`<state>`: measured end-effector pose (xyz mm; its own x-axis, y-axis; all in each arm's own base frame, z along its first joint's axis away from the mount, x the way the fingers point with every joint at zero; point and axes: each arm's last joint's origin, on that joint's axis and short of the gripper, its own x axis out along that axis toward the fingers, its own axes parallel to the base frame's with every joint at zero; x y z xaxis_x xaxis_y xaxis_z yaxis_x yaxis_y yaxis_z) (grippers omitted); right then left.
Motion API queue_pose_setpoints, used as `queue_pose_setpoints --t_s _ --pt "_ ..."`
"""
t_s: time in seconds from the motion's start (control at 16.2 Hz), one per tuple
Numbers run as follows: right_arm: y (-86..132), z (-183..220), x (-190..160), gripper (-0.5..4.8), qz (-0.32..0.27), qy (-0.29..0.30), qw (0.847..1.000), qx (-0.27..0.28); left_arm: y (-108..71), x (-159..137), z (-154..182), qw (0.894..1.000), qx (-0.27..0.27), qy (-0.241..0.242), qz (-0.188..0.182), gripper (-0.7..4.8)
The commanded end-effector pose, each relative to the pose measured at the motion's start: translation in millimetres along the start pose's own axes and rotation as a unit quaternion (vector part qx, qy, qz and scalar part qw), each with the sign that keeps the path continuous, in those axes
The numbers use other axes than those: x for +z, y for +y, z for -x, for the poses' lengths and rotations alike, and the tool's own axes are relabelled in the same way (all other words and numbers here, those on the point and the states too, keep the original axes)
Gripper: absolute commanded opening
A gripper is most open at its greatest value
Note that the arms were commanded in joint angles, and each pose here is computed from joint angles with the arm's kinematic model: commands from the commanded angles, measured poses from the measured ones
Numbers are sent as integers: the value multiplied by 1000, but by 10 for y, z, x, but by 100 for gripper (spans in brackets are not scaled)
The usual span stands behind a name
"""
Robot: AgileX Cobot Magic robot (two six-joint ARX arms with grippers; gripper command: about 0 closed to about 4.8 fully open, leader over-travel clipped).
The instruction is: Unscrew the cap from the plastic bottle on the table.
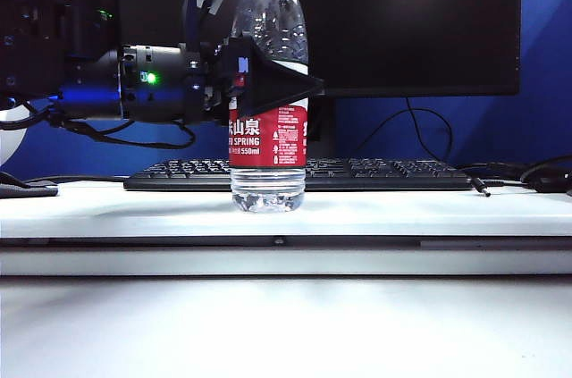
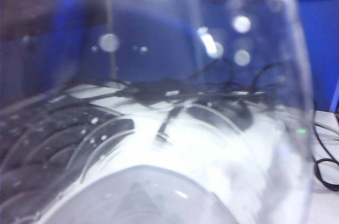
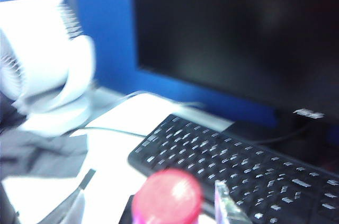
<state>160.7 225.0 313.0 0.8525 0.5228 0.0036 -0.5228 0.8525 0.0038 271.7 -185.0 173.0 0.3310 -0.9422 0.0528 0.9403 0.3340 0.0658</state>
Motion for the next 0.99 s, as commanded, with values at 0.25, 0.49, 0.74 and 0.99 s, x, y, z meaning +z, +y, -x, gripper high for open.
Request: queue_pose_setpoints --t_s 0.25,0.49,0.74,0.99 --pt "-65 -53 11 291 -10 -10 1000 -16 -29 -8 -23 1000 -7 4 6 268" --pt "-60 -67 -18 252 -11 -2 1000 -17 -64 -7 -48 1000 -14 3 5 268" --pt "-48 -90 -51 251 -10 4 1000 -15 -64 -4 -48 1000 -14 2 5 268" --pt "-48 -89 -56 169 -9 7 1000 -15 -65 -4 -49 1000 -15 2 5 268"
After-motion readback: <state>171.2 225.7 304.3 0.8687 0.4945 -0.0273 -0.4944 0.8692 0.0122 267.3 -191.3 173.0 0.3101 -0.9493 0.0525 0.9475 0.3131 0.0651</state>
